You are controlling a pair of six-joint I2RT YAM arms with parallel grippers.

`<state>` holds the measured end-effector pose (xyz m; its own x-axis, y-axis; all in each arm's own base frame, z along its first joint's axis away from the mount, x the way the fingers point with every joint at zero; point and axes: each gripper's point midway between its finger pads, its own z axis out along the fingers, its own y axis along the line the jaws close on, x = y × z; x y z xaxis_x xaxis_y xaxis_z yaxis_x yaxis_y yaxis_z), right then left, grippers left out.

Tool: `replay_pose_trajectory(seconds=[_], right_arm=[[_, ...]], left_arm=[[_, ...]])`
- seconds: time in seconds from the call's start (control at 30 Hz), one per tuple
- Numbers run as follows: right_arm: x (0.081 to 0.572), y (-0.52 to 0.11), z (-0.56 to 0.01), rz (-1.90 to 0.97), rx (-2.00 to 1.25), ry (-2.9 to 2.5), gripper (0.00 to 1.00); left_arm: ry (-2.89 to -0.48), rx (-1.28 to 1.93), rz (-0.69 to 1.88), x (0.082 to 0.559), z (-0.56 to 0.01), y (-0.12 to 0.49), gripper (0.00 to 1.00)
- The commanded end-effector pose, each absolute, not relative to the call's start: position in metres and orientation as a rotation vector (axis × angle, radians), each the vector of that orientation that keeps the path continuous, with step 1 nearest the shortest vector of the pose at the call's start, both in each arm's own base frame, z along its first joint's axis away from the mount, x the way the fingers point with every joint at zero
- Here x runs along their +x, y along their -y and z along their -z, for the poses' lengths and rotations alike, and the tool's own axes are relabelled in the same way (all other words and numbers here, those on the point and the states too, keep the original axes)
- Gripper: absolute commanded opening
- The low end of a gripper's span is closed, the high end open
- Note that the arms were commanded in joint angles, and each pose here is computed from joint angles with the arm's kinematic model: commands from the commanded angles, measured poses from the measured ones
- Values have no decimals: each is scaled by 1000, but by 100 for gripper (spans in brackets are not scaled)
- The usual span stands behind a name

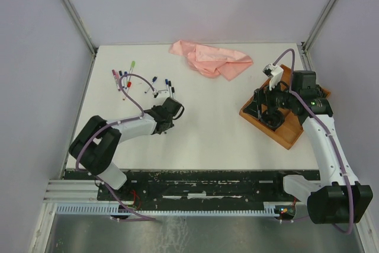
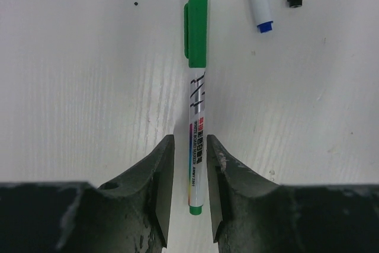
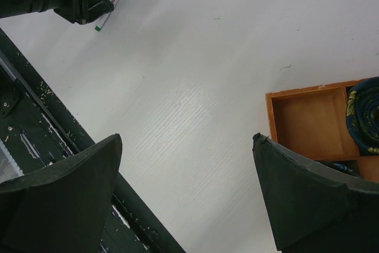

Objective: Open the pen caps
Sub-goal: Pick up the pen from the center of the board.

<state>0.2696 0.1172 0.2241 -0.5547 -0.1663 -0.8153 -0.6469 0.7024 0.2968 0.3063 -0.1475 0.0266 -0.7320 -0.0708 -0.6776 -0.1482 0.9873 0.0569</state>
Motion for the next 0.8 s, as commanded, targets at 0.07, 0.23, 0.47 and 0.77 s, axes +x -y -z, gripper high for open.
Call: replay_pose_trajectory(seconds=[0.07, 0.23, 0.47, 0.77], right_arm=[[277, -119, -241, -724, -651, -2039, 99], [276, -120, -241, -726, -654, -2041, 99], [276, -121, -240, -732, -654, -2043, 99], [272, -129, -240, -783, -661, -2028, 99]], left_arm=[[-2360, -192, -82, 323, -35, 158, 36], [-2369, -181, -67, 324, -32, 161, 36], [-2398, -189, -91, 321, -20, 153, 33], [-2408, -203, -52, 312, -17, 152, 19]])
